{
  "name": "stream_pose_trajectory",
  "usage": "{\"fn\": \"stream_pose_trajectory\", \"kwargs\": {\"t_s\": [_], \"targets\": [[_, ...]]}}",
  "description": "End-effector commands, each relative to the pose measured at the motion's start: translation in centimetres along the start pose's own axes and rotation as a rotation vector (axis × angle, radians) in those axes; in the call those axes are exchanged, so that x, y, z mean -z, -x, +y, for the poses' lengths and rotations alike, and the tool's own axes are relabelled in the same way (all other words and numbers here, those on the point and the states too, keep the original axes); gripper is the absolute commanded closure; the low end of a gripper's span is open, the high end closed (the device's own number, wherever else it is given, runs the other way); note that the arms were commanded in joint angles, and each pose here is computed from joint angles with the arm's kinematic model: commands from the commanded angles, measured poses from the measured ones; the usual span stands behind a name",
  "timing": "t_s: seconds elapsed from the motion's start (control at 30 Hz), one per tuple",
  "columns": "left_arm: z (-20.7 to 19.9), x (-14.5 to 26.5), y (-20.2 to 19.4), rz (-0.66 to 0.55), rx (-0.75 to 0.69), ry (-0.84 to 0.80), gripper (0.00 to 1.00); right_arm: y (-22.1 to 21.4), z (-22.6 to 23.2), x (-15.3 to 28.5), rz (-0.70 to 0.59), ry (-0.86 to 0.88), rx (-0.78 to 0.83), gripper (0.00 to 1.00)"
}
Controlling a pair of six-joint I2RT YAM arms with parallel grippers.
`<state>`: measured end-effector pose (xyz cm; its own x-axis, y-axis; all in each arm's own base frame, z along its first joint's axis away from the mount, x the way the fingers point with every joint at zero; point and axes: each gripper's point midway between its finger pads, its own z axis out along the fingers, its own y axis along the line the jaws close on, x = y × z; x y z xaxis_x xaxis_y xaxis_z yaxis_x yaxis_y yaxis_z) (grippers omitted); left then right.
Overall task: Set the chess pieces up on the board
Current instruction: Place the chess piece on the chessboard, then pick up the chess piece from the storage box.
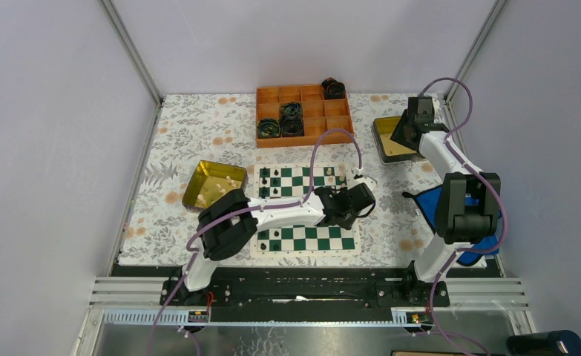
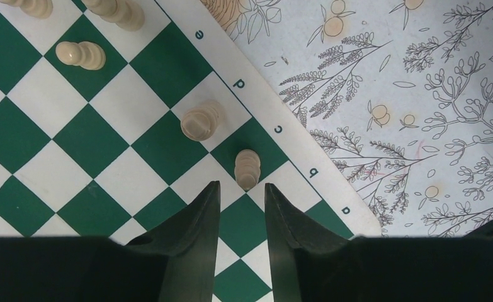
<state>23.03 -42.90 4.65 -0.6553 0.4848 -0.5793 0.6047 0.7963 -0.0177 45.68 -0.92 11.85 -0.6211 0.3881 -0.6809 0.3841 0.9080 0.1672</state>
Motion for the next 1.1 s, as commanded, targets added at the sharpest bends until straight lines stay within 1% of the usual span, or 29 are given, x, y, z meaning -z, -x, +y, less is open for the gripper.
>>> {"fn": "stream_pose_trajectory", "kwargs": {"t_s": [0.0, 0.1, 0.23, 0.37, 0.47, 0.6, 0.7, 0.87, 0.97, 1.07], "targets": [[-0.4, 2.5, 2.3, -0.069, 0.026, -0.010, 0.61, 1.7, 0.8, 0.8, -0.057, 0.035, -0.014, 0.55], [0.0, 4.8, 3.6, -0.103, 0.054, 0.001, 0.61, 1.8, 0.7, 0.8, -0.060, 0.031, -0.012, 0.55], [1.5, 9.3, 6.0, -0.193, 0.116, 0.031, 0.55, 1.7, 0.7, 0.8, -0.059, 0.030, -0.013, 0.55], [4.0, 13.8, 7.5, -0.272, 0.175, 0.101, 0.45, 1.6, 0.7, 0.8, -0.057, 0.033, -0.014, 0.55], [6.7, 15.7, 7.5, -0.313, 0.229, 0.186, 0.38, 1.6, 0.8, 0.8, -0.056, 0.038, -0.015, 0.55], [11.8, 16.6, 6.2, -0.328, 0.346, 0.306, 0.35, 1.6, 0.9, 0.9, -0.054, 0.044, -0.015, 0.55], [16.7, 16.5, 4.2, -0.302, 0.480, 0.385, 0.34, 1.6, 0.9, 0.9, -0.054, 0.048, -0.014, 0.55], [25.0, 17.3, 1.1, -0.295, 0.709, 0.515, 0.32, 1.5, 1.0, 1.0, -0.051, 0.051, -0.013, 0.55], [28.8, 17.9, -0.7, -0.287, 0.814, 0.582, 0.30, 1.5, 1.0, 1.0, -0.048, 0.053, -0.012, 0.55], [31.7, 18.1, -2.5, -0.263, 0.902, 0.633, 0.29, 1.4, 1.1, 0.9, -0.046, 0.056, -0.014, 0.55]]}}
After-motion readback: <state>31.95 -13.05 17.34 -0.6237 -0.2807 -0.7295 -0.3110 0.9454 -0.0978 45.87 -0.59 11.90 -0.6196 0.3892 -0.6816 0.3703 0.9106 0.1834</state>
